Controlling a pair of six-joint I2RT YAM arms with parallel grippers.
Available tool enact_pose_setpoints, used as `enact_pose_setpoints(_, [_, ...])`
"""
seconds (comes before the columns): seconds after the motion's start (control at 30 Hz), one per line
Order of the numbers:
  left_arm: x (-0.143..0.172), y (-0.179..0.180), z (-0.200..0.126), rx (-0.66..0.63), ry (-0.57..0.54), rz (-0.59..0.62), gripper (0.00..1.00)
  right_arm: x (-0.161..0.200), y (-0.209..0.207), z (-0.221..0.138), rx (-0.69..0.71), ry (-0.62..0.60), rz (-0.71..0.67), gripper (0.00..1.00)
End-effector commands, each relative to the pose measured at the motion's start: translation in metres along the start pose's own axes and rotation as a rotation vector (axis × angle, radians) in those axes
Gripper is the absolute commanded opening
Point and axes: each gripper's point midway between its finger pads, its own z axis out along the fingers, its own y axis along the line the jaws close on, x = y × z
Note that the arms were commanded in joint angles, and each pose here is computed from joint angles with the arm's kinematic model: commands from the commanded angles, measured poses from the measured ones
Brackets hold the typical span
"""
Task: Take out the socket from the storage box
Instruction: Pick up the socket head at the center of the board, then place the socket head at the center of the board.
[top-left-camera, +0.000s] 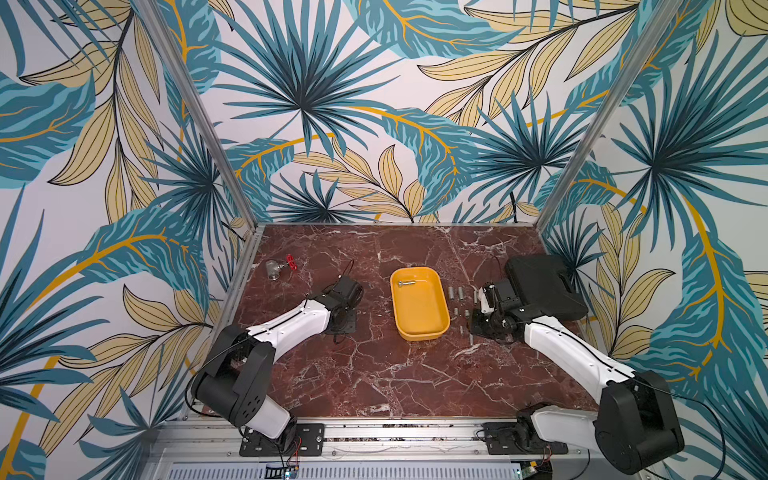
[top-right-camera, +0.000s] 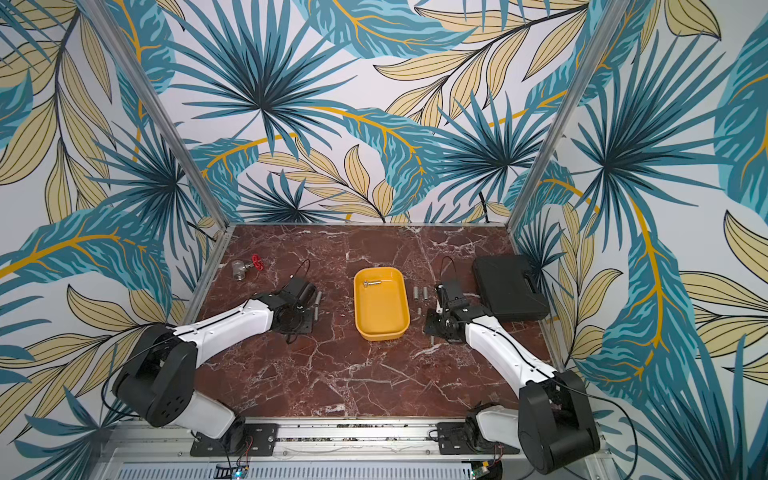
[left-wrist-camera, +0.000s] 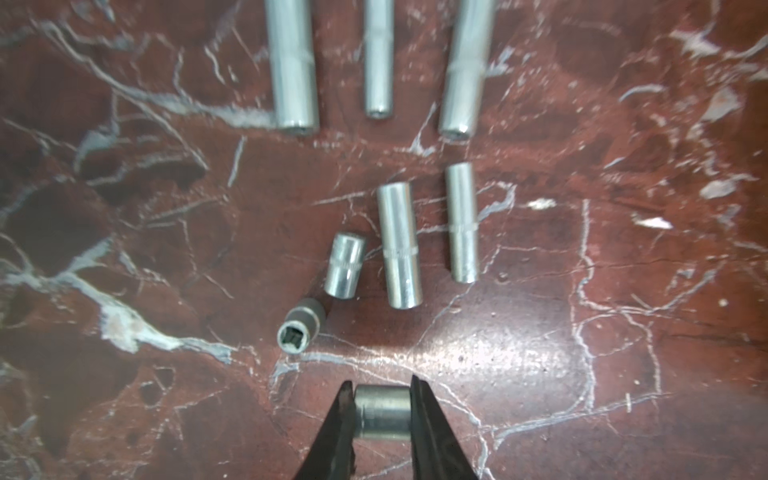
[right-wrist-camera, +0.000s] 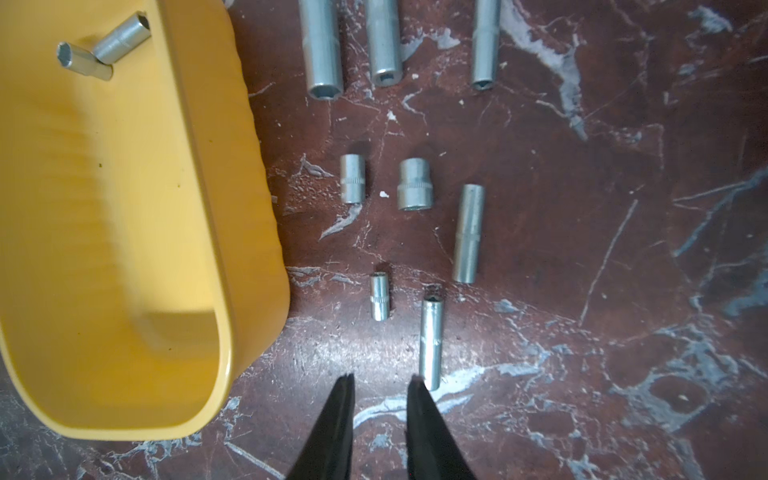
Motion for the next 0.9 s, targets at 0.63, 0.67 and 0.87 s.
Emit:
enact_pose_setpoints(0.63, [-0.077, 0.013, 0.037, 0.051, 0.007, -0.037, 0.26, 0.009, -0.004, 0.003, -0.002, 0.02, 0.012, 0.25])
enact_pose_setpoints(0.67, [-0.077, 0.015, 0.039, 0.048, 0.009, -0.042, 0.26, 0.009, -0.004, 0.003, -0.002, 0.019, 0.011, 0.25])
enact_pose_setpoints(0.87, [-0.074, 0.011, 0.048, 0.075, 0.032, -0.047, 0.29, 0.008, -0.002, 0.003, -0.006, 0.018, 0.014, 0.25])
